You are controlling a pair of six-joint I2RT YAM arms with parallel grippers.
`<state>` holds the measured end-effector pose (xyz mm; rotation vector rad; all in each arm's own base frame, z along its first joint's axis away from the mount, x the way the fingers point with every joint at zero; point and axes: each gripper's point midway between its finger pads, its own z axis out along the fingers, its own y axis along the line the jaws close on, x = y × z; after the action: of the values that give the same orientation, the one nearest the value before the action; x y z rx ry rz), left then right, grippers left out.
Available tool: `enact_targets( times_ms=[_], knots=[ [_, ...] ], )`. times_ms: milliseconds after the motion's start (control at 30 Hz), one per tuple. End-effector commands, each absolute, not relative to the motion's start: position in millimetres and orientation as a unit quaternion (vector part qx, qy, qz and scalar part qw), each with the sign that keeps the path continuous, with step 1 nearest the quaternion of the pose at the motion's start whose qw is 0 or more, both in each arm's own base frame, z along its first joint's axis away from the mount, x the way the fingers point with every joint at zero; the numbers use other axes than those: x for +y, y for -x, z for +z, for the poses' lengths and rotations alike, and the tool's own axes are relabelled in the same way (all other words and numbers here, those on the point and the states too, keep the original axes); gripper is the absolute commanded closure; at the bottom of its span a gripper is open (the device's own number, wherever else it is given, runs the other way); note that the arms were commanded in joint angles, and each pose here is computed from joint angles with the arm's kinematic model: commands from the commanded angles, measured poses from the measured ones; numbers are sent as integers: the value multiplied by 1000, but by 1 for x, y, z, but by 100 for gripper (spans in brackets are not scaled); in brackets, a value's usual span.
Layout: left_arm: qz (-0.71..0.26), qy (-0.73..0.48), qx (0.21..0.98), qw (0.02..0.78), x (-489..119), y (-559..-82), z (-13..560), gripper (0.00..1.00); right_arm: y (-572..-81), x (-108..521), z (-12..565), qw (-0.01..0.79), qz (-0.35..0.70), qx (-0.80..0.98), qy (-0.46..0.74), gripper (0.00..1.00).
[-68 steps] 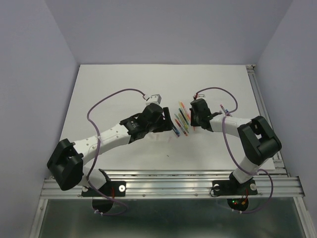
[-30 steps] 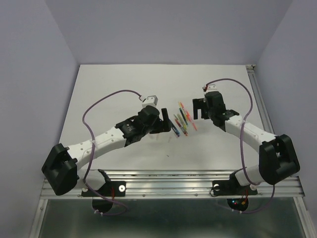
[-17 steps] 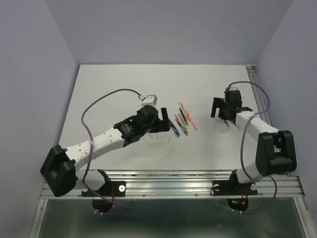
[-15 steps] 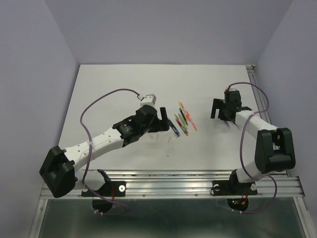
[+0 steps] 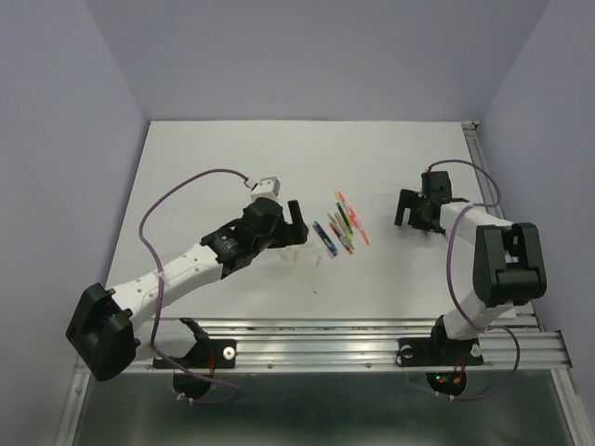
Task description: Open the pen caps
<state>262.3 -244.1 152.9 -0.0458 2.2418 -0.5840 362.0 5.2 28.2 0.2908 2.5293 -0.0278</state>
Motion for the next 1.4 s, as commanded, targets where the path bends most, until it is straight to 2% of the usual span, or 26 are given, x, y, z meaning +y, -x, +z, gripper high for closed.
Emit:
enact_targets(
  times_ms=[0, 267, 367, 433, 500, 867, 967, 1000, 1133, 1300, 1333, 1367],
  knots=[
    [-234, 21, 876, 421, -238, -265, 163, 1, -388, 10, 46, 327, 12, 938, -112, 1],
    [-231, 25, 876, 422, -232, -265, 161, 1, -391, 25, 31, 306, 53, 946, -92, 8],
    [-230, 25, 877, 421, -232, -264, 161, 1, -390, 34, 25, 297, 73, 949, -80, 18],
    [-232, 25, 876, 422, -231, -263, 161, 1, -389, 35, 19, 290, 76, 951, -77, 38],
    [-232, 25, 876, 423, -231, -263, 161, 1, -388, 34, 16, 286, 73, 952, -78, 46],
    [-236, 29, 875, 422, -230, -261, 162, 1, -384, 39, -3, 258, 79, 960, -72, 66],
    [-238, 30, 875, 420, -230, -260, 162, 1, -383, 43, -6, 257, 76, 961, -66, 77],
    [-239, 29, 875, 420, -230, -260, 162, 1, -383, 45, -6, 257, 75, 962, -63, 85],
    [-249, 17, 876, 413, -232, -254, 160, 1, -385, 49, 7, 284, 69, 954, -68, 99],
    [-346, -40, 844, 408, -262, -238, 177, 1, -379, 89, 72, 376, 180, 906, -69, 99],
    [-377, -62, 836, 393, -271, -226, 177, 1, -383, 100, 113, 432, 219, 871, -79, 99],
    [-398, -73, 826, 392, -277, -221, 182, 1, -377, 110, 125, 445, 245, 858, -81, 99]
  ],
)
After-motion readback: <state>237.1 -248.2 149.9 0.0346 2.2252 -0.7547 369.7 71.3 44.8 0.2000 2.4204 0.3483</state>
